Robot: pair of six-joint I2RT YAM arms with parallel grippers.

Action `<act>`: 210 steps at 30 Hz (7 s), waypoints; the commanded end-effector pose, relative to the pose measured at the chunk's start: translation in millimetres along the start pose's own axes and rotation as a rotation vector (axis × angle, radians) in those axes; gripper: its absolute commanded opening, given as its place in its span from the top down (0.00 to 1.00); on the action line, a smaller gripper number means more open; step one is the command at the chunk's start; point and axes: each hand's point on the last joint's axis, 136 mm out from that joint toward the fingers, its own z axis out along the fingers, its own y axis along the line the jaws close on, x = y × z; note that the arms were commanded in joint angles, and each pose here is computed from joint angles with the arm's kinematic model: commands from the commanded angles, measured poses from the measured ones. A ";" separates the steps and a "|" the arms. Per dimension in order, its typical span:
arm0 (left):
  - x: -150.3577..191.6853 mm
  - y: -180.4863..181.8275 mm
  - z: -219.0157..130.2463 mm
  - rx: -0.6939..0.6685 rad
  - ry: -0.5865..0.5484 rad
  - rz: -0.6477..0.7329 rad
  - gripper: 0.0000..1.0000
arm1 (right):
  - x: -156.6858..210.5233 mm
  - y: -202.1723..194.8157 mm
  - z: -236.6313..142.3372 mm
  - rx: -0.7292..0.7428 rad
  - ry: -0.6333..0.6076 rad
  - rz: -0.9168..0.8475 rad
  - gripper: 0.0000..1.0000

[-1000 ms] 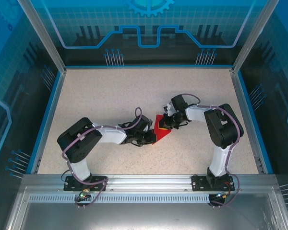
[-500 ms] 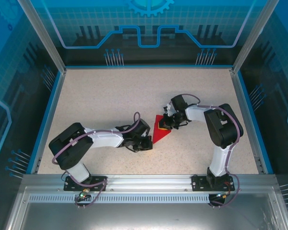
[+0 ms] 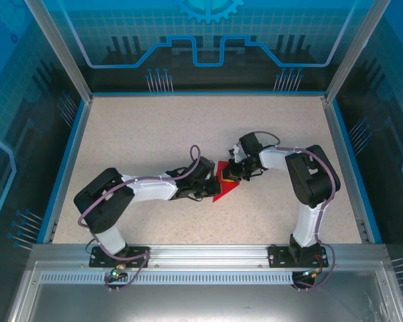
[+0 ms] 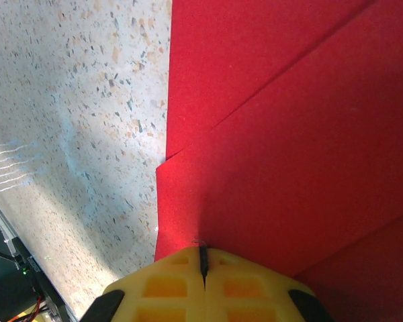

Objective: Fold a paper plane with a square sheet of paper (pick it up from the middle)
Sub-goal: Fourth fold the wing at the center of the table, then pick up the paper from the center of the table, then turn over the paper at the center of the table.

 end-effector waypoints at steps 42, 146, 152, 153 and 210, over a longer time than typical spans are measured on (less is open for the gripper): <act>58.9 86.3 13.0 -0.282 0.197 -0.106 1.00 | 5.1 -38.6 4.6 0.136 -0.018 -0.058 0.97; -72.4 55.7 -60.0 -0.293 -0.142 -0.175 0.18 | -6.7 0.0 -29.9 -0.083 -0.171 0.188 0.52; -75.0 67.0 -64.6 -0.302 -0.153 -0.216 0.02 | -7.4 7.6 -24.5 -0.099 -0.155 0.165 0.57; -75.0 68.6 -65.5 -0.304 -0.152 -0.219 0.01 | -8.1 9.9 -24.1 -0.104 -0.154 0.157 0.57; -93.6 -66.2 -129.9 0.640 -0.029 -0.213 0.01 | -55.1 158.4 -142.2 -0.771 -0.190 -0.106 0.90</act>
